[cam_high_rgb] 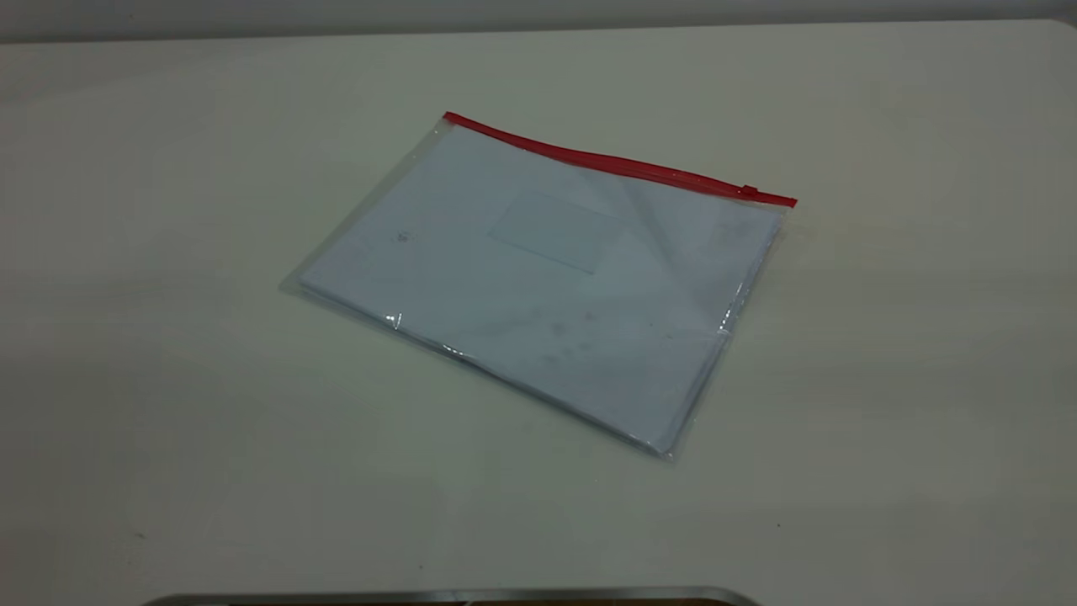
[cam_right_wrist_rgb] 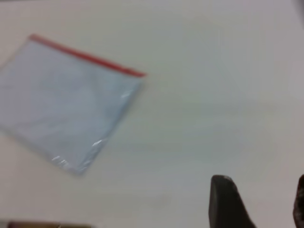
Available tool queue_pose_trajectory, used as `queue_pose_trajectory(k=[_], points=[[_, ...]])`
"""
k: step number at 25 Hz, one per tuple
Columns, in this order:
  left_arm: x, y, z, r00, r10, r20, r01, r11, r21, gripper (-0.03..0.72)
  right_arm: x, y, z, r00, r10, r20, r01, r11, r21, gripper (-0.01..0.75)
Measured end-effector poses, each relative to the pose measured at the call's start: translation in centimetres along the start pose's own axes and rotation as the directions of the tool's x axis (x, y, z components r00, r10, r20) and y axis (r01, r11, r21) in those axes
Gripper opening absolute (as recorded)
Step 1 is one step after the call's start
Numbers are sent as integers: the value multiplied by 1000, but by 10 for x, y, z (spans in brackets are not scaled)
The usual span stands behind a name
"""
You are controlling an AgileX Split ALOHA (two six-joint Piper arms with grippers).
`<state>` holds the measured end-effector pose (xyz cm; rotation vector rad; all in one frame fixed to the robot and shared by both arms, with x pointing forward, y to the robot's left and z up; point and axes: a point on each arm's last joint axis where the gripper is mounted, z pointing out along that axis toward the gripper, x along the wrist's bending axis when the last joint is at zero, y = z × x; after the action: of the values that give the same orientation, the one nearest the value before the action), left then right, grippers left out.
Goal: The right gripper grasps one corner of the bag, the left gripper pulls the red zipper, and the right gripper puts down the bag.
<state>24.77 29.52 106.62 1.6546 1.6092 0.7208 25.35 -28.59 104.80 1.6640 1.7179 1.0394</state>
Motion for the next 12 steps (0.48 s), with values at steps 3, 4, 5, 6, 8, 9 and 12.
queue_pose_trajectory(k=[3, 4, 5, 6, 8, 9, 12], points=[[0, 28, 23, 1000, 20, -5, -19, 999, 46, 447, 2, 20, 24, 998, -43, -36, 45, 997, 62, 422], [0, 39, 34, 1000, 31, -6, -30, 998, 62, 448, 1, 28, 34, 998, -54, -39, 56, 996, 75, 445], [1, 48, 43, 999, 41, -7, -41, 997, 66, 450, 0, 35, 45, 998, -55, -42, 59, 995, 85, 470], [1, 57, 56, 998, 57, -8, -57, 994, 88, 455, 0, 40, 55, 998, -50, -46, 54, 994, 92, 495], [2, 75, 81, 995, 100, -7, -99, 989, 111, 474, -2, 52, 79, 998, -44, -50, 49, 993, 104, 531], [2, 83, 91, 993, 118, -5, -116, 986, 122, 490, -3, 56, 90, 998, -38, -54, 44, 993, 107, 541], [2, 105, 126, 990, 141, 7, -140, 978, 154, 530, -8, 65, 132, 999, -1, -49, 7, 990, 138, 551]])
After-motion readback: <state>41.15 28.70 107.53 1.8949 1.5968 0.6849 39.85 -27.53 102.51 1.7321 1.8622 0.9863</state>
